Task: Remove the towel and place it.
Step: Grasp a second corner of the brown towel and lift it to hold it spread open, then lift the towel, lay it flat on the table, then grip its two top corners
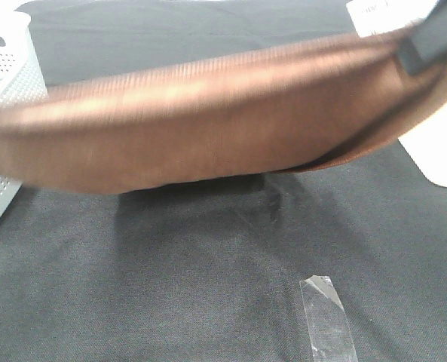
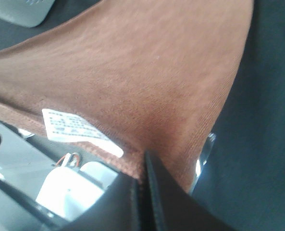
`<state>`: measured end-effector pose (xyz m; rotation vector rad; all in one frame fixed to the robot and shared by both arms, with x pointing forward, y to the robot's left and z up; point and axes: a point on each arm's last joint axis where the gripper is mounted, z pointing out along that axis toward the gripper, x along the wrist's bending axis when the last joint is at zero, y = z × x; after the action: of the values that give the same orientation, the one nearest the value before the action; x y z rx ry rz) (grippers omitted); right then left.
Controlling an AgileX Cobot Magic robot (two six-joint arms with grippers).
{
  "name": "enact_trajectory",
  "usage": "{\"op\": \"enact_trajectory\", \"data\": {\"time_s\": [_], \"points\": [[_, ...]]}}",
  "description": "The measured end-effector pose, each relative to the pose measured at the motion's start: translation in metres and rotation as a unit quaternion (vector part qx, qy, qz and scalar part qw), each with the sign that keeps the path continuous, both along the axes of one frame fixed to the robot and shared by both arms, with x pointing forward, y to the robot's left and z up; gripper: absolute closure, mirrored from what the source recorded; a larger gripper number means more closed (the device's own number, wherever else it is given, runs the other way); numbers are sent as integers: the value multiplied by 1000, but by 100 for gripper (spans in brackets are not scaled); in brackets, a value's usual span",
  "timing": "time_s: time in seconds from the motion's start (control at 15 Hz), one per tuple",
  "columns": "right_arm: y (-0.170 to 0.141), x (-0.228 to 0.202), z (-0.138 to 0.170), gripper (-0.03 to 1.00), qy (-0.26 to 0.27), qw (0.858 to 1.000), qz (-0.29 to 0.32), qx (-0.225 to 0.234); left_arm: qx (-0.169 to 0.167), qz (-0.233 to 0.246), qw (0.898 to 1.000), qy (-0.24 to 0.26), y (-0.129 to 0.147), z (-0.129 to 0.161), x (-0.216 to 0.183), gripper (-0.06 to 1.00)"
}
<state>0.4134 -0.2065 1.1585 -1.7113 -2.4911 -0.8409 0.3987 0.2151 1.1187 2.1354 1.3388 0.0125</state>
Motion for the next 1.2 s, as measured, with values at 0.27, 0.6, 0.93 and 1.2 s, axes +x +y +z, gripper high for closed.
{"op": "enact_trajectory", "data": {"time_s": [0.27,0.6,0.93,1.2], "points": [[-8,-28,-24,97,36,999,-14,7,-34,0,999,37,1,-22,-26,94],[-13,-44,-65,97,105,994,-32,-5,-46,2,994,95,0,-50,-35,94],[-8,-26,-84,97,143,989,-38,-29,-21,6,989,149,-5,-69,-17,94],[-6,-15,-96,97,171,983,-34,-50,-10,14,981,194,-9,-84,-5,94]]}}
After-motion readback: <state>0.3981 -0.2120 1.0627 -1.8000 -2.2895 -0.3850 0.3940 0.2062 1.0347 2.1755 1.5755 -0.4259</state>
